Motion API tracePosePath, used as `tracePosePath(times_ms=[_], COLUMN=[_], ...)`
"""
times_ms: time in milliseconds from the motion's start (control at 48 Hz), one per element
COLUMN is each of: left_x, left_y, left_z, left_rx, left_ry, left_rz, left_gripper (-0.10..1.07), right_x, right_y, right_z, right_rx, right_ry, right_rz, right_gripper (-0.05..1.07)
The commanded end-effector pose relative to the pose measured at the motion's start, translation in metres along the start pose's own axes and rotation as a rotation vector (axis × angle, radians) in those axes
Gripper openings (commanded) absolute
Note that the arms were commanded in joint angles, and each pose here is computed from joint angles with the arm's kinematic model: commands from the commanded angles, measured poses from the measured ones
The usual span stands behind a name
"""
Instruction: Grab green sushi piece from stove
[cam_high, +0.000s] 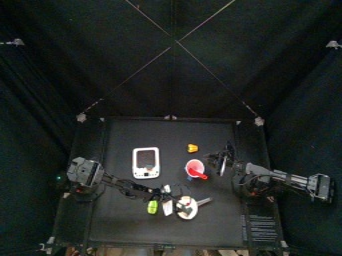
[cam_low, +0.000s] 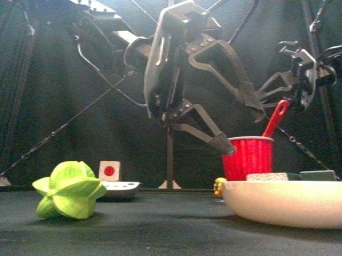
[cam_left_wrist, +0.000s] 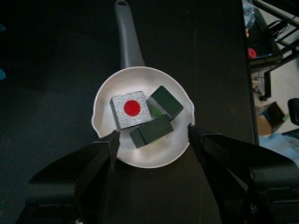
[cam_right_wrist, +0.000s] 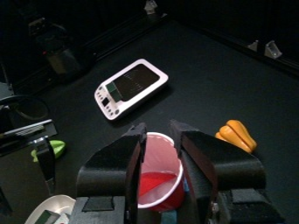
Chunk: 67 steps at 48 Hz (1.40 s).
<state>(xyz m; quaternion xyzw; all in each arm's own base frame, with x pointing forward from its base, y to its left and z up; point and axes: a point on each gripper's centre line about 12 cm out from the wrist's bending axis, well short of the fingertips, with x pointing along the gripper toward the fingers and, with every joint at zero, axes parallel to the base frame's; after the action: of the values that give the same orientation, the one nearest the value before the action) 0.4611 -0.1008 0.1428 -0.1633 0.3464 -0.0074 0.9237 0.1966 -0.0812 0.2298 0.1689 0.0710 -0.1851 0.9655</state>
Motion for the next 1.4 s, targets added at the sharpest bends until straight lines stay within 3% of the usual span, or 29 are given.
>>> tracePosePath(times_ms=[0, 104, 250, 417, 521, 750, 979, 1104, 1271, 1375], left_x=[-0.014, -0.03, -0.058, -0.087, -0.101, -0.115, -0.129, -0.135, -0.138, -0.135], left_y=[-0.009, -0.007, 0.009, 0.035, 0.048, 0.074, 0.108, 0.123, 0.138, 0.143], left_z=[0.022, 0.031, 0.037, 0.03, 0.025, 0.016, 0.015, 0.018, 0.012, 0.005], left_rx=[-0.007, -0.01, -0.027, -0.061, -0.126, -0.22, -0.365, -0.489, -0.551, -0.622], left_ry=[-0.057, -0.074, -0.056, 0.013, 0.07, 0.164, 0.188, 0.177, 0.196, 0.221], left_rz=[-0.024, 0.012, 0.176, 0.412, 0.535, 0.707, 0.835, 0.854, 0.875, 0.847], left_gripper=[0.96, 0.96, 0.96, 0.96, 0.96, 0.96, 0.96, 0.96, 0.96, 0.96], right_x=[0.001, 0.001, 0.001, 0.001, 0.001, 0.001, 0.001, 0.001, 0.001, 0.001], right_y=[0.001, 0.001, 0.001, 0.001, 0.001, 0.001, 0.001, 0.0, 0.0, 0.0], right_z=[0.004, 0.004, 0.004, 0.004, 0.004, 0.004, 0.003, 0.003, 0.002, 0.003], right_rx=[0.003, 0.0, -0.002, 0.0, 0.0, 0.0, -0.002, -0.002, -0.002, 0.0], right_ry=[-0.012, -0.01, -0.011, -0.01, -0.01, -0.011, -0.006, -0.004, 0.004, 0.002], right_rz=[0.003, 0.003, 0.004, 0.003, 0.003, 0.004, 0.001, -0.003, -0.007, -0.007], right_gripper=[0.71, 0.71, 0.71, 0.71, 0.71, 0.71, 0.71, 0.71, 0.71, 0.71])
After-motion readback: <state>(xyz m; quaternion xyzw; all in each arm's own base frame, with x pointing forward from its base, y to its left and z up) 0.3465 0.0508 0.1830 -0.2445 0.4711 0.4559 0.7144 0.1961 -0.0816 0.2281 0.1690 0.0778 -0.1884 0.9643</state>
